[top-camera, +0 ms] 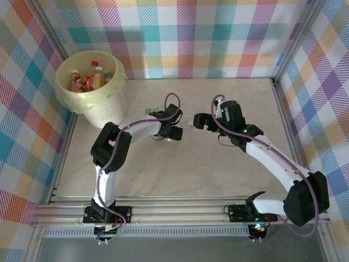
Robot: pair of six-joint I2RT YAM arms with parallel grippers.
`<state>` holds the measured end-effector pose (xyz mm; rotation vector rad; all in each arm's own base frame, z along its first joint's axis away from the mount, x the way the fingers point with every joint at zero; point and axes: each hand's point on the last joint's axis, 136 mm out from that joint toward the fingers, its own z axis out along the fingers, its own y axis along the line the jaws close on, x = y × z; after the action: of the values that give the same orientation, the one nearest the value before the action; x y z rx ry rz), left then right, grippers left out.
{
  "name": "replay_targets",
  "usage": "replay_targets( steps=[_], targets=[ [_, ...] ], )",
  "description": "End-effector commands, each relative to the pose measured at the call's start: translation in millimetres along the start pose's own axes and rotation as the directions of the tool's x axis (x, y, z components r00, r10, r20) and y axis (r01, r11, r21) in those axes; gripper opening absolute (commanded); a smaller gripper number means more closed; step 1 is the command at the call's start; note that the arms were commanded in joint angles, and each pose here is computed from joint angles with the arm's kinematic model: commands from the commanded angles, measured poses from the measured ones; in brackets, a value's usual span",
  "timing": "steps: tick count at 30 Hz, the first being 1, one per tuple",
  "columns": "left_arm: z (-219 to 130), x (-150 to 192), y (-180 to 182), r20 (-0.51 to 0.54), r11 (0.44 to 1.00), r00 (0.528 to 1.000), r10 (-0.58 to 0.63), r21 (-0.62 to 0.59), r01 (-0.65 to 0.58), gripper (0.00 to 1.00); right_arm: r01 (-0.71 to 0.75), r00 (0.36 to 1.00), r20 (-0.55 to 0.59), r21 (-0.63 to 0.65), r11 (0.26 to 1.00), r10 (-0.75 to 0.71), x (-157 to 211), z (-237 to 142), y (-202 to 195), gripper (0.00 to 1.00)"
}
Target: Put the plastic bottles in the bin
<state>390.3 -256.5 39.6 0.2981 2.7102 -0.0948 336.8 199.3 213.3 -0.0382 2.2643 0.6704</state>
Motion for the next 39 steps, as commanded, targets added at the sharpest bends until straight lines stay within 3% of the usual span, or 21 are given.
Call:
replay_targets(
  steps=[1, 16, 27, 34, 39],
  targets=[
    [-34.1, -15.5, -6.5, 0.084, 0.999, 0.996, 0.017, 0.031, -0.020, 0.80, 0.044, 0.999, 0.021, -0.070, 0.997, -0.042, -7.5, -3.3, 14.2, 1.00],
    [-149.0, -40.7, 5.2, 0.310, 0.993, 0.950, -0.018, 0.114, -0.019, 0.74, 0.092, 0.996, 0.021, -0.327, 0.940, -0.090, -13.9, -9.0, 66.9, 1.00],
    [-247.5, -69.9, 52.6, 0.451, 0.986, 0.882, -0.138, 0.148, 0.078, 0.73, 0.072, 0.997, 0.021, -0.357, 0.931, -0.069, -21.4, -5.2, 78.2, 1.00],
    [-319.7, -105.0, 112.6, 0.566, 0.982, 0.815, -0.127, -0.043, 0.183, 0.70, 0.068, 0.998, 0.028, -0.339, 0.939, -0.062, -23.3, -2.9, 75.1, 1.00],
    [-359.0, -127.1, 158.9, 0.644, 0.945, 0.760, -0.085, -0.190, 0.267, 0.70, 0.060, 0.998, 0.022, -0.336, 0.940, -0.056, -23.0, -1.6, 75.1, 1.00]
  ],
)
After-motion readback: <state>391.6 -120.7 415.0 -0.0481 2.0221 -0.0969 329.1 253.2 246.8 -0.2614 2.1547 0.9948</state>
